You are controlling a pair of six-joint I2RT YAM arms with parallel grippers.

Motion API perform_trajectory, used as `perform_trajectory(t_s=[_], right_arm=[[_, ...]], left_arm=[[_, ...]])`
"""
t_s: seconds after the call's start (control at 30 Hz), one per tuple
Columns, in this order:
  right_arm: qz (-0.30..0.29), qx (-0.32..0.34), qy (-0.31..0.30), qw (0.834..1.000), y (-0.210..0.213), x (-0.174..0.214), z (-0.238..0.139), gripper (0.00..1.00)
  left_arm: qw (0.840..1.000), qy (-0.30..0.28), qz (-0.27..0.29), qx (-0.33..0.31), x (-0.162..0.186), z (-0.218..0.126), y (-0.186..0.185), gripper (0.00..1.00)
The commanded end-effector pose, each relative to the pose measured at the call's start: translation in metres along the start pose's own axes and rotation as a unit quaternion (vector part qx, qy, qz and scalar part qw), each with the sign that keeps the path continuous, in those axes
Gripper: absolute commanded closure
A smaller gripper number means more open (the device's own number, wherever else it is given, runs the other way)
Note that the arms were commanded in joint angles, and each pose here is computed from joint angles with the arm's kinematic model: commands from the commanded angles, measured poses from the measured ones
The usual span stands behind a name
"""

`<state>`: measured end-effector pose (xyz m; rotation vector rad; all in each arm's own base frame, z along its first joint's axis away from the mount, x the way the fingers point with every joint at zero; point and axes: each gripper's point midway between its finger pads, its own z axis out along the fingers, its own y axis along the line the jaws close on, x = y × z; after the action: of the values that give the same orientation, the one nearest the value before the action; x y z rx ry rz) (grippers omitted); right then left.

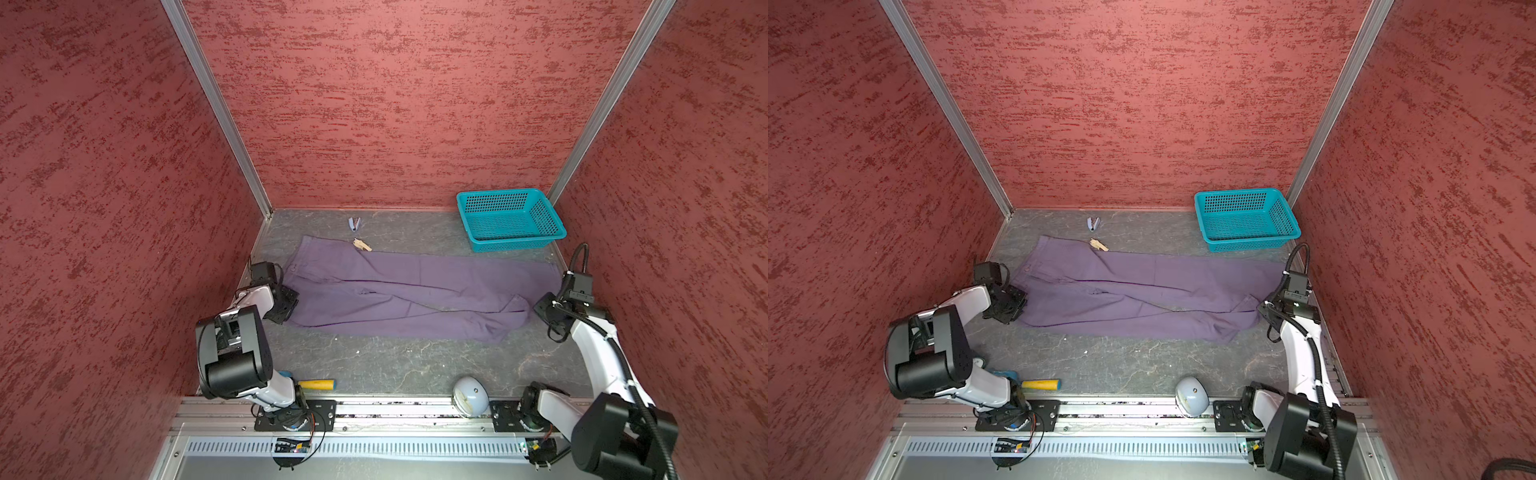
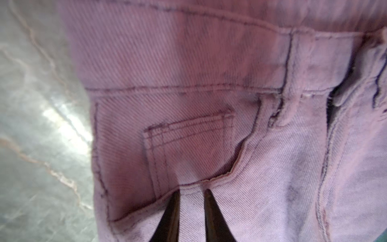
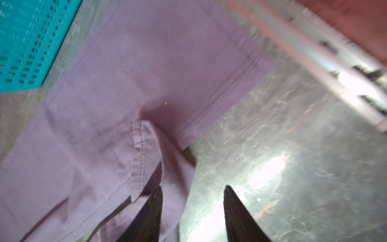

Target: Fold and stack the trousers

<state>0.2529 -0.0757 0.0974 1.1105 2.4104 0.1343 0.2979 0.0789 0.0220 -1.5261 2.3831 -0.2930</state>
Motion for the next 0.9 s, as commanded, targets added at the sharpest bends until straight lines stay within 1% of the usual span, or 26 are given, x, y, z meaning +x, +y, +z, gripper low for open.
perform_trajectory(t_s=[0.0,0.03,0.13,0.2,0.27,0.3,0.33,0.37,0.4,0.43,0.47,0.57,0.63,0.7,0.73,0.8,0.87], right_arm=[[0.005,-0.053,0.067,0.996,0.018,0.022,0.016,0.43],[0.003,-0.057,0.077,0.995,0.018,0.026,0.021,0.37],[0.008,-0.071,0.083,0.994,0.021,0.031,0.027,0.28],[0.01,-0.075,0.089,0.993,0.022,0.033,0.033,0.27],[0.01,-0.076,0.098,0.992,0.023,0.035,0.041,0.31],[0.011,-0.079,0.104,0.991,0.024,0.036,0.045,0.37],[0.011,-0.079,0.109,0.991,0.024,0.037,0.05,0.5],[0.01,-0.08,0.112,0.99,0.026,0.036,0.052,0.68],[0.006,-0.08,0.111,0.991,0.029,0.031,0.052,0.89],[0.003,-0.079,0.103,0.992,0.032,0.023,0.048,1.0],[-0.001,-0.078,0.092,0.993,0.036,0.013,0.043,1.0],[-0.016,-0.082,0.021,0.996,0.055,-0.038,0.004,1.0],[-0.026,-0.089,-0.035,0.995,0.07,-0.073,-0.034,1.0],[-0.031,-0.1,-0.097,0.99,0.083,-0.104,-0.079,1.0],[-0.032,-0.101,-0.127,0.986,0.086,-0.115,-0.1,1.0],[-0.025,-0.094,-0.178,0.979,0.081,-0.127,-0.133,1.0],[0.0,-0.076,-0.219,0.973,0.064,-0.125,-0.153,1.0]], left_arm=[[0.997,0.038,-0.01,-0.064,0.026,0.005,0.04,0.76],[0.997,0.038,-0.009,-0.064,0.026,0.005,0.041,0.76],[0.997,0.04,-0.011,-0.064,0.027,0.005,0.042,0.74],[0.997,0.04,-0.012,-0.061,0.027,0.006,0.04,0.74],[0.997,0.042,-0.013,-0.062,0.027,0.008,0.04,0.73],[0.997,0.042,-0.014,-0.062,0.027,0.008,0.04,0.73],[0.997,0.043,-0.014,-0.062,0.027,0.009,0.04,0.73],[0.997,0.045,-0.015,-0.062,0.028,0.01,0.04,0.74],[0.997,0.047,-0.017,-0.063,0.029,0.011,0.041,0.74],[0.997,0.049,-0.017,-0.062,0.029,0.011,0.04,0.75],[0.997,0.049,-0.018,-0.061,0.029,0.011,0.041,0.75],[0.997,0.048,-0.021,-0.056,0.029,0.008,0.041,0.8],[0.997,0.045,-0.024,-0.052,0.029,0.006,0.042,0.84],[0.997,0.044,-0.028,-0.049,0.028,0.005,0.043,0.9],[0.997,0.044,-0.03,-0.047,0.028,0.004,0.043,0.93],[0.998,0.043,-0.031,-0.042,0.027,0.003,0.044,0.95],[0.998,0.043,-0.035,-0.041,0.027,0.002,0.046,0.97]])
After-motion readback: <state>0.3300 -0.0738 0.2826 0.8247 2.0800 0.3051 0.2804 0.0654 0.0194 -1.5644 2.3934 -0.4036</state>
